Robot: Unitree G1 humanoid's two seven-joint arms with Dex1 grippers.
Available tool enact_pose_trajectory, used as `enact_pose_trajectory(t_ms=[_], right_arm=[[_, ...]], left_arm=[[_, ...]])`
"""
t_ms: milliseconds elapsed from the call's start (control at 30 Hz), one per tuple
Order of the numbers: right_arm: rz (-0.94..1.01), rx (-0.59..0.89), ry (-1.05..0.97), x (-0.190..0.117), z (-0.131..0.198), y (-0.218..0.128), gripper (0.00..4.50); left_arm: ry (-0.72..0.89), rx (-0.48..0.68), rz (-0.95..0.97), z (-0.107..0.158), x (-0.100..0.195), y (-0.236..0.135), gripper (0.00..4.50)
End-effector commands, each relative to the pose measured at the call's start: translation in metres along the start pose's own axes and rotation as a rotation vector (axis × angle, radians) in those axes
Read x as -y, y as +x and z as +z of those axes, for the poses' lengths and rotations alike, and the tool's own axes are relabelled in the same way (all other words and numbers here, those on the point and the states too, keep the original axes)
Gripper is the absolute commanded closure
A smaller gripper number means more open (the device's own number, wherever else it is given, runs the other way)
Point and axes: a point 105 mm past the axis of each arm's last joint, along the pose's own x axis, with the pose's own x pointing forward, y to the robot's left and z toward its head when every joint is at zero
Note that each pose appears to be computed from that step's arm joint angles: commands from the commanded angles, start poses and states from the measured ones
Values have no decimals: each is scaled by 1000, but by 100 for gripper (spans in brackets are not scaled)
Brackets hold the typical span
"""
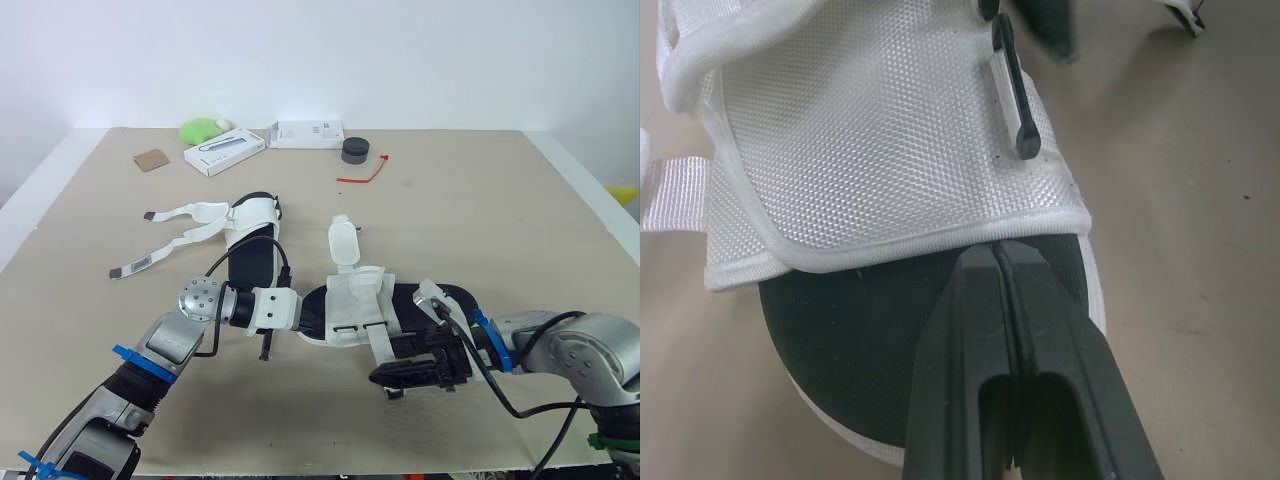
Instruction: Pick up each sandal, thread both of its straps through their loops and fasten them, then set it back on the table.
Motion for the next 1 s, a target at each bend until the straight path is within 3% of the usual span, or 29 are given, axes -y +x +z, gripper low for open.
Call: enact_pose_trajectory(t_ms=[33,133,167,567,767,867,967,1000], right_arm=[[46,-42,-7,-11,-6,-3,274],[55,-59,14,-12,-14,-1,422],[57,-66,20,-13,-16,-1,449],[117,-121,62,-27,-34,4,449],[20,-80,-132,-15,-23,0,449],[3,-112,-252,-14,-23,-7,352],[27,-102,-368,-20,-19,-10,212],[29,-105,-404,-21,-20,-11,187]], left_arm=[[-43,-47,-48,-13,14,3,450],[-43,-48,-47,-13,14,3,450],[-43,-49,-47,-13,14,3,450],[-46,-49,-46,-14,15,4,450],[-49,-50,-48,-15,16,4,450],[-49,-50,-47,-15,16,5,450],[-49,-50,-47,-16,15,5,450],[-49,-49,-46,-16,15,6,450]])
